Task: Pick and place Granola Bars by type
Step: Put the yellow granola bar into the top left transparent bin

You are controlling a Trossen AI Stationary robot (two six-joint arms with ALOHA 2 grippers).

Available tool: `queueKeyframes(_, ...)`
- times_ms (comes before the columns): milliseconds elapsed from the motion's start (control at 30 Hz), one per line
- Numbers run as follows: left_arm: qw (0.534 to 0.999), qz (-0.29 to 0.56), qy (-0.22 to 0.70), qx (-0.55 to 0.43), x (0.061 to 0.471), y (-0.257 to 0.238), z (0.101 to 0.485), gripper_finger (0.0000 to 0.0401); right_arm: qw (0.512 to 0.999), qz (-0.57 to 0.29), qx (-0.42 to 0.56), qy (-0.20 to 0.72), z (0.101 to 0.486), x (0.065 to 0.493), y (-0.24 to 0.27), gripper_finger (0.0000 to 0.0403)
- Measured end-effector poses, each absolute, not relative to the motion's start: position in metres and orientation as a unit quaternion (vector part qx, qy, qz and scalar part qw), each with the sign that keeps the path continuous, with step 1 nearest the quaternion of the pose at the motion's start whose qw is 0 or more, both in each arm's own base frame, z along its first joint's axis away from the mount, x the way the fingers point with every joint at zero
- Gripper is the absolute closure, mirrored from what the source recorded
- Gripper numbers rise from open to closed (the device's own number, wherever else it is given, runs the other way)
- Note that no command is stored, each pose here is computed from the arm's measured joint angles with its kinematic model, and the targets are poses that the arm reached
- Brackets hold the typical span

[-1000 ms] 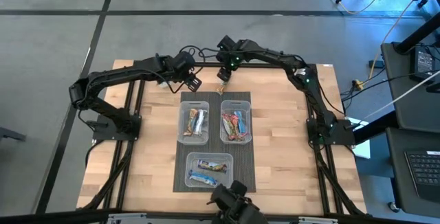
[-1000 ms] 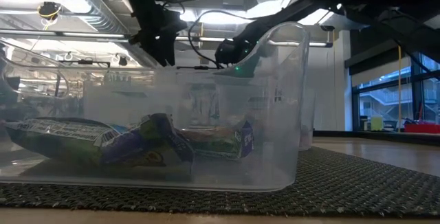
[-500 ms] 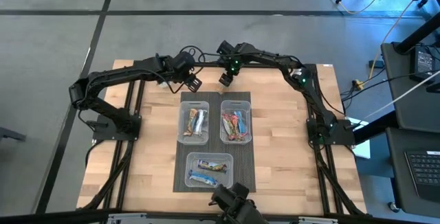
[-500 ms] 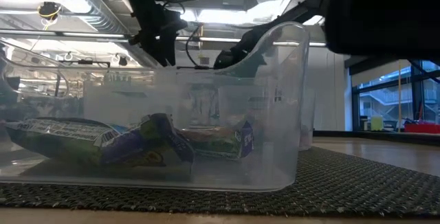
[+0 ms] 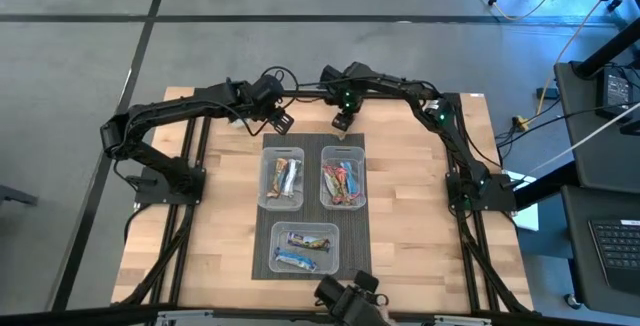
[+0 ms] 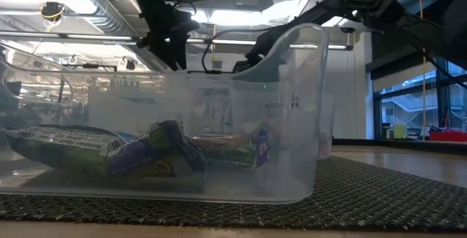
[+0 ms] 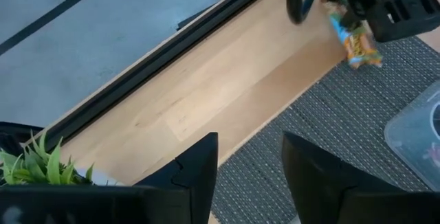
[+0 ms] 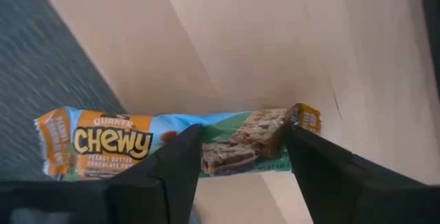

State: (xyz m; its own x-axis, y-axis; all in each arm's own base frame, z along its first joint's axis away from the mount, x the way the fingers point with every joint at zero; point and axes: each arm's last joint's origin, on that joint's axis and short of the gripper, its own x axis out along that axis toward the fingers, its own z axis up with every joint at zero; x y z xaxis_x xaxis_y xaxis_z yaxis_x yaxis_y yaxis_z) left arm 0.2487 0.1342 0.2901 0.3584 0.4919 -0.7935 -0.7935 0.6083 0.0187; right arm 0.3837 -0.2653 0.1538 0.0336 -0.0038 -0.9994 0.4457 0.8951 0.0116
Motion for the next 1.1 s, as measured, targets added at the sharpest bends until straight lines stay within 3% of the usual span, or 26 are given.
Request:
queueKeyframes(167, 0.805, 0.393, 0.401, -0.193, 0.249, 0.134, 0.29, 0.0251, 0.664, -0.177, 0.151, 0.711, 0.153, 0.376, -0.263, 0.0186)
queueKeyframes(367, 0.804, 0.393, 0.402, -0.193, 0.249, 0.134, 0.29, 0.0252, 0.673, -0.19, 0.154, 0.697, 0.158, 0.377, -0.264, 0.0186)
queueKeyframes(567, 0.804, 0.394, 0.402, -0.191, 0.249, 0.134, 0.29, 0.0249, 0.698, -0.191, 0.135, 0.677, 0.189, 0.373, -0.261, 0.0186)
queueKeyframes(700, 0.804, 0.394, 0.402, -0.191, 0.249, 0.134, 0.29, 0.0252, 0.72, -0.108, 0.038, 0.684, 0.213, 0.367, -0.257, 0.0186)
queueKeyframes(833, 0.804, 0.393, 0.402, -0.191, 0.249, 0.134, 0.29, 0.0251, 0.702, 0.032, -0.085, 0.706, 0.221, 0.36, -0.252, 0.0186)
queueKeyframes(967, 0.805, 0.393, 0.403, -0.19, 0.249, 0.134, 0.29, 0.0249, 0.733, 0.076, -0.09, 0.67, 0.214, 0.361, -0.257, 0.0186)
queueKeyframes(1100, 0.807, 0.388, 0.407, -0.18, 0.249, 0.134, 0.29, 0.0251, 0.722, 0.107, -0.11, 0.675, 0.195, 0.359, -0.253, 0.0186)
